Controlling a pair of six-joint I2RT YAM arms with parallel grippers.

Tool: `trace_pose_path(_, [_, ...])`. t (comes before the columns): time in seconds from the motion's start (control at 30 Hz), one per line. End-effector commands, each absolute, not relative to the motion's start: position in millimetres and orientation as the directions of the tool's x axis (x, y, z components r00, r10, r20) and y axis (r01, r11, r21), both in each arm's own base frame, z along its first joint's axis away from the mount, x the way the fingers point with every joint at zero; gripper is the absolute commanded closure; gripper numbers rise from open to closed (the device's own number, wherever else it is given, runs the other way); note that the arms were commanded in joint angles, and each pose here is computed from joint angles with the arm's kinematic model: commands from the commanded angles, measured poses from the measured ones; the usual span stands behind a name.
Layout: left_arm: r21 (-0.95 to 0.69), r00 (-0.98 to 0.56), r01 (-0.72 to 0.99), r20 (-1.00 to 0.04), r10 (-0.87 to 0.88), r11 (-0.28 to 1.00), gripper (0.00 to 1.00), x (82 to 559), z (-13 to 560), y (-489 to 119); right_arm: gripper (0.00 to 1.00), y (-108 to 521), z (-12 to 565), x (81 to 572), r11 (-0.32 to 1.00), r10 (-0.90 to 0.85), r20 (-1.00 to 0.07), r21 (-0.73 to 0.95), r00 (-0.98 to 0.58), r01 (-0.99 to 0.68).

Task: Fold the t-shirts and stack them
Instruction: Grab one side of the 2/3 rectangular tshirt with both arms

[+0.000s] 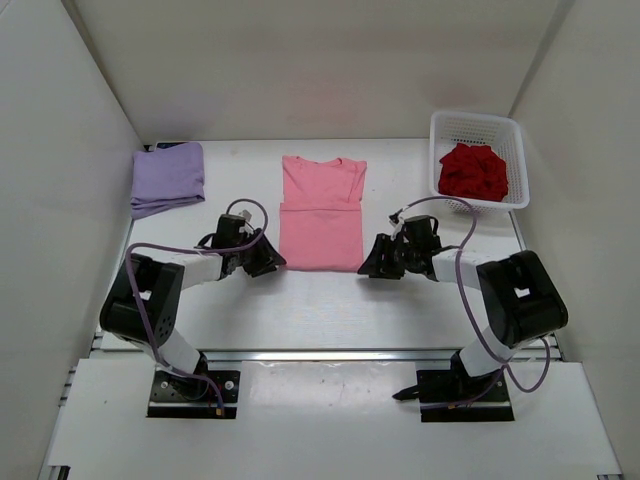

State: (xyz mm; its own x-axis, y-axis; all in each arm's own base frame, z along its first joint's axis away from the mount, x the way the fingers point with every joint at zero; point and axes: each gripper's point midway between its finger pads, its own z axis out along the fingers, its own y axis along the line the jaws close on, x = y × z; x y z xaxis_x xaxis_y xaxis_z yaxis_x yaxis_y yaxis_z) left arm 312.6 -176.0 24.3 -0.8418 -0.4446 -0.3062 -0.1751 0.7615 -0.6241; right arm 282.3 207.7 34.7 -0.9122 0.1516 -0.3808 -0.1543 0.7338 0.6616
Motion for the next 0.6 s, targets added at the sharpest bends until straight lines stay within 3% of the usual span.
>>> trace_pose_path(0.0, [-0.628,-0.836,-0.155,-0.328,-0.44,0.762,0.49,319.0,27.2,-183.1,0.58,213.1,41.2,302.6,0.714,0.186,-0.425,0.678,-0.886,-0.175])
trace_pose_path(0.1, [-0.631,-0.84,-0.153,-0.322,-0.436,0.761,0.54,319.2,23.6,-186.7,0.6,222.3,39.6,307.9,0.69,0.176,-0.414,0.699,-0.893,-0.188])
trace_pose_path(0.23, [-0.629,-0.84,-0.163,-0.315,-0.441,0.76,0.66,319.2,19.1,-186.0,0.71,226.5,34.9,314.5,0.692,0.175,-0.404,0.699,-0.898,-0.18])
trace_pose_path(0.4, [-0.653,-0.845,-0.131,-0.32,-0.429,0.746,0.96,320.6,25.0,-194.4,0.95,230.7,32.7,314.8,0.69,0.165,-0.399,0.7,-0.902,-0.184])
trace_pose_path(0.57, [-0.629,-0.857,-0.125,-0.322,-0.403,0.767,1.0,305.9,29.7,-190.7,1.0,238.1,43.9,295.5,0.701,0.126,-0.421,0.678,-0.898,-0.219])
